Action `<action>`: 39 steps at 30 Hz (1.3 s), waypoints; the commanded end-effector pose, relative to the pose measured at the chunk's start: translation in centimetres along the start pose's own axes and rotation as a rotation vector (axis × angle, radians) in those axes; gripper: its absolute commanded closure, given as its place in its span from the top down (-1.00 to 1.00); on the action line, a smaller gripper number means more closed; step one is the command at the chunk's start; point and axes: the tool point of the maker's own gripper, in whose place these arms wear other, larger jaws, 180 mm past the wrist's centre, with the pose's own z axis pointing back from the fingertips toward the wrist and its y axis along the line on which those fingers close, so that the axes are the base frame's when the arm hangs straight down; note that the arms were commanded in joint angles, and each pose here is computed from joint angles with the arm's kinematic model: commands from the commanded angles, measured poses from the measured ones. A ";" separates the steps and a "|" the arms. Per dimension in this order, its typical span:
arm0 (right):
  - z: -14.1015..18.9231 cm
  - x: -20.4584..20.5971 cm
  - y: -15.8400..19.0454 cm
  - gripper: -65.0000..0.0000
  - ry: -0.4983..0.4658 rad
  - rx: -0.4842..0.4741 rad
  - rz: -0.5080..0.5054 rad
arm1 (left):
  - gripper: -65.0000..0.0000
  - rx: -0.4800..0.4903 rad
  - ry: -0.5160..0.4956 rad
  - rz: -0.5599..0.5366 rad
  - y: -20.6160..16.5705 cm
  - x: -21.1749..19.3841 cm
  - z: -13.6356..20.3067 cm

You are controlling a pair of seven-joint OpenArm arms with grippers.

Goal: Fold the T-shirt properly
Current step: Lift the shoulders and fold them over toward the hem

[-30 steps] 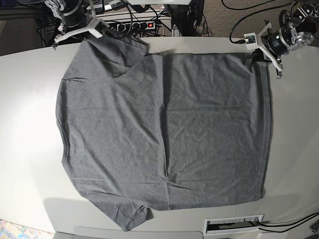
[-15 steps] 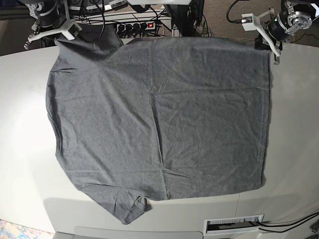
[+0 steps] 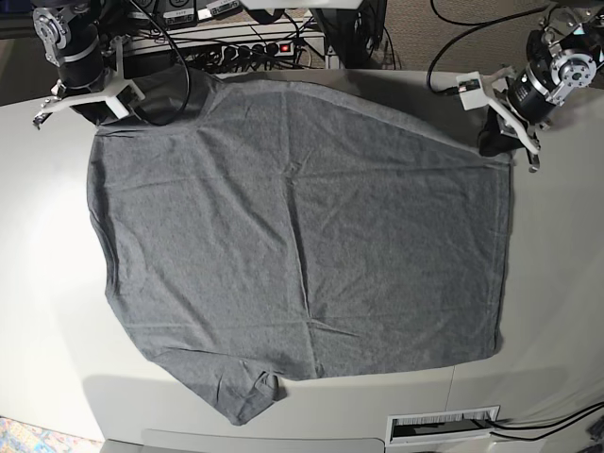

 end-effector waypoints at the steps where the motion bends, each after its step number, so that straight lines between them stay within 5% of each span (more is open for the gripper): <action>1: 0.2 0.8 -1.2 -1.00 -0.031 -0.044 0.004 | -1.00 0.048 -0.013 -0.010 1.6 0.2 -0.1; 10: -0.5 4.2 -5.0 -1.00 -0.157 -0.167 -0.038 | -1.00 0.124 -0.005 0.001 4.5 -0.6 -1.1; 26: -7.7 3.2 -11.1 -1.00 -0.161 -0.266 -0.224 | -1.00 0.234 0.079 0.135 6.9 -6.4 -4.9; 39: -11.6 3.0 -15.8 -1.00 -0.185 -0.308 -0.388 | -1.00 0.361 0.072 0.264 12.8 -9.6 -6.5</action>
